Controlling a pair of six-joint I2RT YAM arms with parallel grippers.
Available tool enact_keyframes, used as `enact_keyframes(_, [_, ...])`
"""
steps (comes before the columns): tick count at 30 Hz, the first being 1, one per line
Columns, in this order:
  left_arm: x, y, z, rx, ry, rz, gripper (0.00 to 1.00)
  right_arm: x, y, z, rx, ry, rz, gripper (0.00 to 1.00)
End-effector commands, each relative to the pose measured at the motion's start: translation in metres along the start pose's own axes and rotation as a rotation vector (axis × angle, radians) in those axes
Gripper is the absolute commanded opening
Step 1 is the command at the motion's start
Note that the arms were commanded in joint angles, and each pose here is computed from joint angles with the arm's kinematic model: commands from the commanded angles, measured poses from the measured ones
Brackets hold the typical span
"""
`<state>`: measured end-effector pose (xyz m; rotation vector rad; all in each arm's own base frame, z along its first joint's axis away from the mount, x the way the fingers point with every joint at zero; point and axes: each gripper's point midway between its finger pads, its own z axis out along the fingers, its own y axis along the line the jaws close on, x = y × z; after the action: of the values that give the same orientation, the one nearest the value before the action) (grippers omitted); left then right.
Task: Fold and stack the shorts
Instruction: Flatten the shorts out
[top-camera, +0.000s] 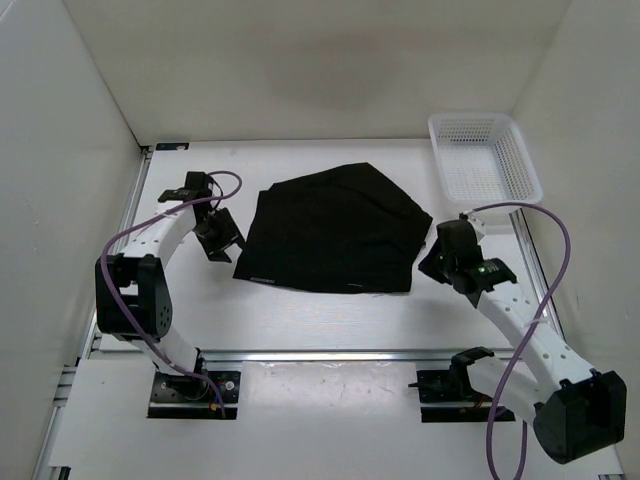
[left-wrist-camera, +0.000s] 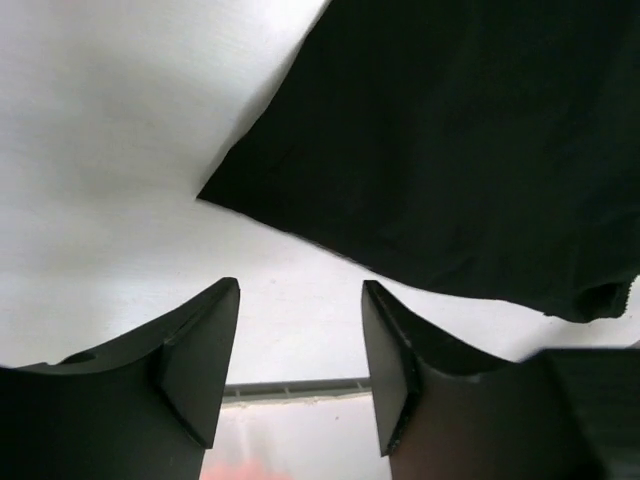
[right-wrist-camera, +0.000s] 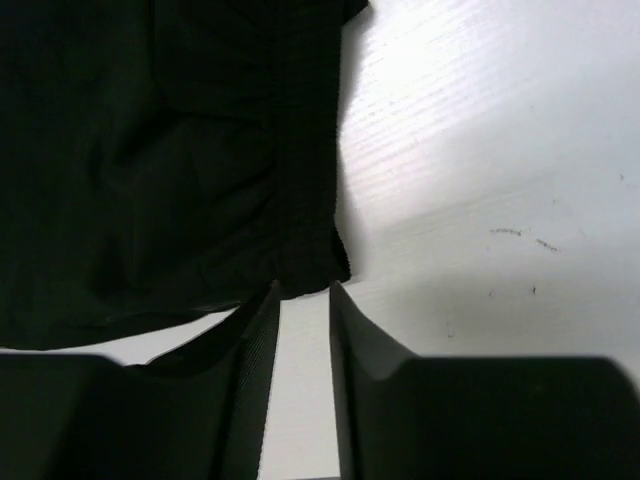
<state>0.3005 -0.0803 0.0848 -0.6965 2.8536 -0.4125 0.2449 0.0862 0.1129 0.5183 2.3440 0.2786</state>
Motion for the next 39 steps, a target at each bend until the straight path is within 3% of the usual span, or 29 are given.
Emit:
enact_keyframes(1, [-0.028,-0.021,-0.019,0.041,-0.121,0.052,0.60,-0.019,0.015,-0.011,0.022,0.017,0.099,0.24])
enact_keyframes(3, [-0.027,-0.017,-0.008,0.009,-0.101,0.054,0.57,-0.002,0.027,-0.007,-0.016,0.131,0.141,0.27])
enact_keyframes(5, [-0.024,-0.014,0.003,-0.024,-0.080,0.060,0.57,0.013,0.035,-0.003,-0.035,0.217,0.186,0.39])
enact_keyframes(7, [-0.025,-0.014,0.008,-0.048,-0.081,0.071,0.68,0.026,0.044,0.001,-0.068,0.284,0.255,0.55])
enact_keyframes(9, [-0.022,-0.011,0.018,-0.075,-0.056,0.074,0.75,0.049,0.044,0.005,-0.075,0.371,0.297,0.58])
enact_keyframes(10, [-0.022,-0.012,0.022,-0.085,-0.054,0.082,0.82,0.053,0.046,0.010,-0.071,0.390,0.335,0.64])
enact_keyframes(14, [-0.016,-0.015,0.042,-0.119,-0.007,0.106,0.84,0.072,0.047,0.018,-0.056,0.480,0.416,0.66])
enact_keyframes(19, [-0.016,-0.007,0.059,-0.177,0.015,0.112,0.82,0.073,0.041,0.031,-0.022,0.471,0.463,0.66])
enact_keyframes(25, [-0.015,-0.003,0.070,-0.204,0.036,0.099,0.64,0.076,0.023,0.052,0.063,0.464,0.496,0.64])
enact_keyframes(28, [-0.017,-0.001,0.074,-0.213,0.033,0.100,0.53,0.072,0.018,0.060,0.080,0.431,0.522,0.62])
enact_keyframes(31, [-0.018,-0.001,0.076,-0.215,0.036,0.099,0.32,0.071,0.011,0.068,0.111,0.411,0.516,0.56])
enact_keyframes(34, [-0.017,0.001,0.080,-0.222,0.045,0.098,0.10,0.064,0.013,0.073,0.104,0.404,0.501,0.26])
enact_keyframes(36, [-0.018,-0.001,0.077,-0.217,0.038,0.099,0.10,0.062,0.015,0.075,0.104,0.404,0.501,0.02])
enact_keyframes(39, [-0.020,-0.005,0.066,-0.202,0.017,0.102,0.10,0.054,0.015,0.073,0.106,0.381,0.474,0.00])
